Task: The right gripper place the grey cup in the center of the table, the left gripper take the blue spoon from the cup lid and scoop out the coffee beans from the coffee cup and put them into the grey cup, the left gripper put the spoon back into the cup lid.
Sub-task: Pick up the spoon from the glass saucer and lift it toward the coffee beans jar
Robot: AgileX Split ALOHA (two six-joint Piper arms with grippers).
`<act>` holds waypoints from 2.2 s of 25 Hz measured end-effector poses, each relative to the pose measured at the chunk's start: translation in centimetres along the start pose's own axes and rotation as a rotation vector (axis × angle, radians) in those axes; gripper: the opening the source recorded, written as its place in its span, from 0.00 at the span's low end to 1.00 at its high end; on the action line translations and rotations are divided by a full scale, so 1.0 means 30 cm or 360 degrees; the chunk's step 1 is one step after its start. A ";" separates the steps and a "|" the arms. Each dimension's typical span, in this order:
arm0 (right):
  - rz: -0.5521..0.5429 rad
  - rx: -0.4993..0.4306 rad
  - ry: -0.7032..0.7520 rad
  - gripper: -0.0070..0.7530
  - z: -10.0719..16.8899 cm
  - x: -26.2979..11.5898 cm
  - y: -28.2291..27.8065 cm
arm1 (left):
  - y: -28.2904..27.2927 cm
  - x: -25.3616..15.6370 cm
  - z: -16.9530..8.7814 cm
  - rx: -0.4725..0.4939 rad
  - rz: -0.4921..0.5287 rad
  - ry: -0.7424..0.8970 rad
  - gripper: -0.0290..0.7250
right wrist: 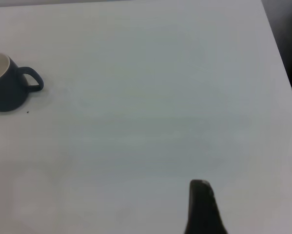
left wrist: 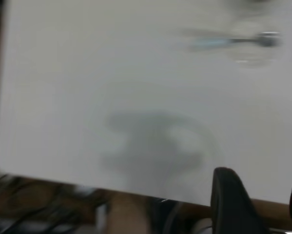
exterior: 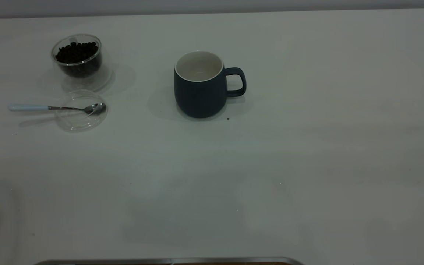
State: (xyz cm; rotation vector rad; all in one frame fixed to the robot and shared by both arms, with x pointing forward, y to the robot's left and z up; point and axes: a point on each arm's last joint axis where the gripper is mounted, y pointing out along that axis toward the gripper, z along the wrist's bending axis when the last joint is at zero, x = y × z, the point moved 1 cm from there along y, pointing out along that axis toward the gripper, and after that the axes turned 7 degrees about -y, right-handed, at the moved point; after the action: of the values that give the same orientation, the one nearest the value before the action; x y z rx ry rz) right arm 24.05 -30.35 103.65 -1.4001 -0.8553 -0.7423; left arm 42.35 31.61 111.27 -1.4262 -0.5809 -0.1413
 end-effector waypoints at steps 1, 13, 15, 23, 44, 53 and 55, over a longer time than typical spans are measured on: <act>0.0000 0.0000 0.0000 0.71 0.000 0.000 0.000 | 0.032 0.025 0.010 0.0075 0.0027 -0.0011 0.52; 0.0000 0.0000 0.0000 0.71 0.000 0.000 0.000 | 0.432 0.175 0.301 0.0011 0.0197 -0.0627 0.52; 0.0000 0.0000 0.0000 0.71 0.000 0.000 0.000 | 0.513 0.185 0.306 -0.0106 0.0271 -0.0640 0.52; 0.0000 0.0000 0.0000 0.71 0.000 0.000 0.000 | 0.793 0.227 0.271 -0.0488 0.0339 -0.0449 0.52; 0.0000 0.0000 0.0000 0.71 0.000 0.000 0.000 | 1.103 0.179 0.204 -0.0912 0.0196 -0.0242 0.89; 0.0000 0.0000 0.0000 0.71 0.000 0.000 0.000 | 1.181 0.156 0.193 -0.0978 0.0203 -0.0252 0.88; 0.0000 0.0000 0.0000 0.71 0.000 0.000 0.000 | 1.214 0.139 0.181 -0.1057 0.0260 -0.0257 0.86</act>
State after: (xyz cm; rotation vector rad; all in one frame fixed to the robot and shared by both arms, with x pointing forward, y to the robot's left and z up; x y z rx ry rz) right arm 24.05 -30.35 103.65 -1.4001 -0.8553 -0.7423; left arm 59.94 43.73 81.01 -2.1387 -0.5712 -0.0920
